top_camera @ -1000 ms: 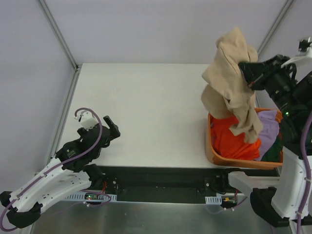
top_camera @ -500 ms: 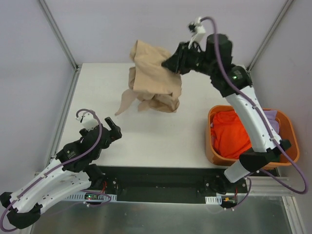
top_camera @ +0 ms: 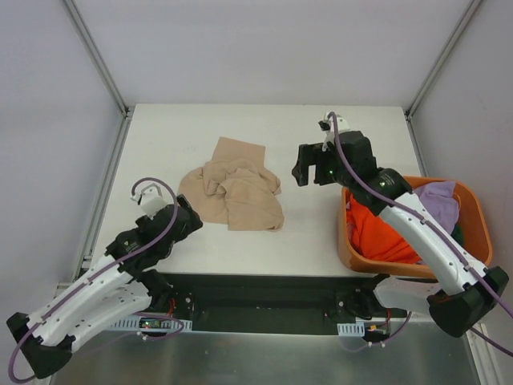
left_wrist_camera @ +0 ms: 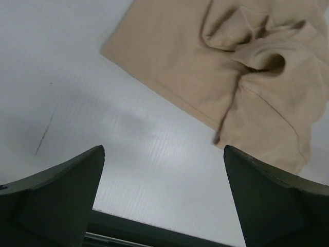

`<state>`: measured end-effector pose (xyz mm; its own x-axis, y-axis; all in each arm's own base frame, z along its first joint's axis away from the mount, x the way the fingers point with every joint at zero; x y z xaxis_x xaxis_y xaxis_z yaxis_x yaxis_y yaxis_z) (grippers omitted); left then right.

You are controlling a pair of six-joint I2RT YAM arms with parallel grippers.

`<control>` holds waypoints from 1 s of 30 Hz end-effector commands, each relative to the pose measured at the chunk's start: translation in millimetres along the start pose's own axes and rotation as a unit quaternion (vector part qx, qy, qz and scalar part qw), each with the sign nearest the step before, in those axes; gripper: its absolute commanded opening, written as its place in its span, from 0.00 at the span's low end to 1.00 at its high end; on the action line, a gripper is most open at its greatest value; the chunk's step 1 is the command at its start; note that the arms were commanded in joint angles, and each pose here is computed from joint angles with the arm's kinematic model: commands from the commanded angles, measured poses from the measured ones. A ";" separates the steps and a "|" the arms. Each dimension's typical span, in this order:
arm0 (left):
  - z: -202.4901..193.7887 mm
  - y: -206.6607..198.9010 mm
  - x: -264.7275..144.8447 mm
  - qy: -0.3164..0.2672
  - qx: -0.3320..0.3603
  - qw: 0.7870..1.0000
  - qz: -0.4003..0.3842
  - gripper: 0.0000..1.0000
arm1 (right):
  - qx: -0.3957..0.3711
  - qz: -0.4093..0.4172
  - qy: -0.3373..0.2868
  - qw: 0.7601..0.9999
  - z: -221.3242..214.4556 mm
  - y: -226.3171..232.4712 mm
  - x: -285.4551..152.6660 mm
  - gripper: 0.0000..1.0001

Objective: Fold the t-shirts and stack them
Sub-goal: Move the tshirt to the center of the board, then flatten out the tshirt

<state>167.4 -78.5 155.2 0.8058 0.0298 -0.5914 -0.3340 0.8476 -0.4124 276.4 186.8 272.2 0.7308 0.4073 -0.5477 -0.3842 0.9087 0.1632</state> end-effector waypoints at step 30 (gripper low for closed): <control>-11.2 63.9 156.4 0.194 -0.079 0.962 0.173 0.75 | -0.402 0.140 0.049 0.904 -69.2 221.0 171.0 0.96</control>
<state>268.2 -25.5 39.4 0.4336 0.0833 -0.8973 -0.6472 0.7217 -0.2457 267.1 438.4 162.8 0.5303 0.5567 -0.6395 -0.8147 0.5435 -0.2024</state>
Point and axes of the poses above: each gripper's point midway between its finger pads, its own x axis out along the fingers, its own y axis along the line the jaws close on, z = x × y, the point moved 2 cm from there along -x, back along the fingers, and after that the axes turned 3 degrees about -x, right-handed, at the moved point
